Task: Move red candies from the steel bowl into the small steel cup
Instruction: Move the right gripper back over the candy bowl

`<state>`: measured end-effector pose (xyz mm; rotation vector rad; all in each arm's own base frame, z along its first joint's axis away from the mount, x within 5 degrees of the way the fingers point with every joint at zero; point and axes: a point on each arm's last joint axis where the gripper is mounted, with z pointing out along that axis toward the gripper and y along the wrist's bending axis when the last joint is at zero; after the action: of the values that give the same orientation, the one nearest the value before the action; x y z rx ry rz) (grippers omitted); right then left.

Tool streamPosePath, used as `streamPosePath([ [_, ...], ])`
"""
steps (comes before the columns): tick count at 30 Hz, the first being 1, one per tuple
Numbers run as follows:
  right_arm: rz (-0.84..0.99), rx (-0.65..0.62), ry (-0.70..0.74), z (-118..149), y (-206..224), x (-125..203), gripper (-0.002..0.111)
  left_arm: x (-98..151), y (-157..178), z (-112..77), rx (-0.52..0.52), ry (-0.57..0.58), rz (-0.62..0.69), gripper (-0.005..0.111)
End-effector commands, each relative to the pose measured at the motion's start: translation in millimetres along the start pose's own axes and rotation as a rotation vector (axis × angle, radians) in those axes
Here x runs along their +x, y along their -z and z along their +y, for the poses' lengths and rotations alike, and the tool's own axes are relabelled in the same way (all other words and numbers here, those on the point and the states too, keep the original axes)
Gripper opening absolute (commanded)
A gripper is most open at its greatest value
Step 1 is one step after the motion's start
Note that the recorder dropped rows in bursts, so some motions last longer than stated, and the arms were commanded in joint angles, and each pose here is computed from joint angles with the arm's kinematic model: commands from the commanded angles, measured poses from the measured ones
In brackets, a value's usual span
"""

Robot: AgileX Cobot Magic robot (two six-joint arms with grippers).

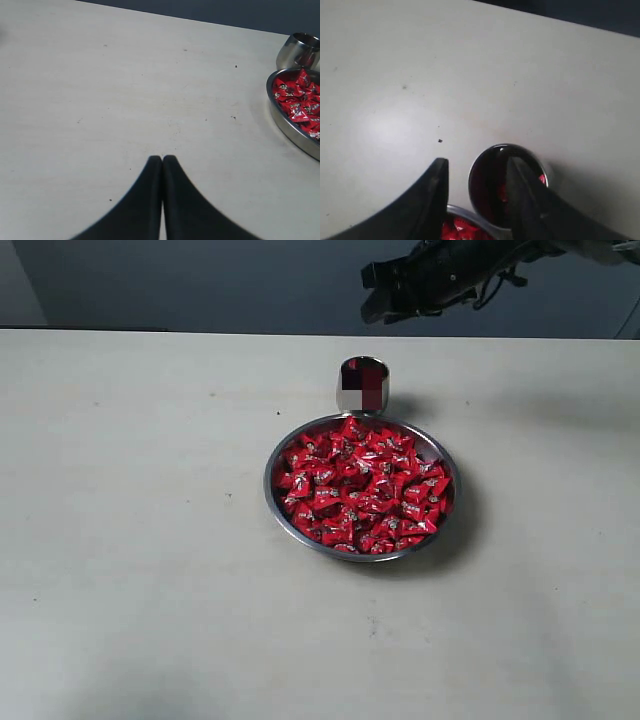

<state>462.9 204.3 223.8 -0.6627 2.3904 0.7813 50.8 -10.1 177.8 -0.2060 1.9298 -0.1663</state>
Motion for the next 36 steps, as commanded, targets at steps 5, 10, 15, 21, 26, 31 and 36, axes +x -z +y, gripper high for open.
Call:
streamPosePath([
  [5, 0.054, -0.058, 0.008, 15, 22, -3, 0.038, -1, 0, 0.2, -0.004, 0.002, -0.010, 0.000],
  [10, 0.099, -0.086, 0.003, 18, 23, 1, 0.034, -1, 0, 0.2, -0.004, 0.002, -0.010, 0.000],
  [15, 0.099, -0.102, -0.005, 21, 25, 0, 0.021, -1, 0, 0.2, -0.004, 0.002, -0.010, 0.000],
  [21, 0.082, -0.128, -0.012, 27, 31, -3, 0.000, -1, 0, 0.2, -0.004, 0.002, -0.010, 0.000],
  [26, 0.062, -0.146, -0.003, 36, 44, -9, -0.001, -1, 0, 0.2, -0.004, 0.002, -0.010, 0.000],
  [31, 0.053, -0.140, 0.020, 45, 58, -8, -0.001, -1, 0, 0.2, -0.004, 0.002, -0.010, 0.000],
  [36, 0.055, -0.123, 0.026, 51, 72, 3, -0.001, -1, 0, 0.2, -0.004, 0.002, -0.010, 0.000],
])
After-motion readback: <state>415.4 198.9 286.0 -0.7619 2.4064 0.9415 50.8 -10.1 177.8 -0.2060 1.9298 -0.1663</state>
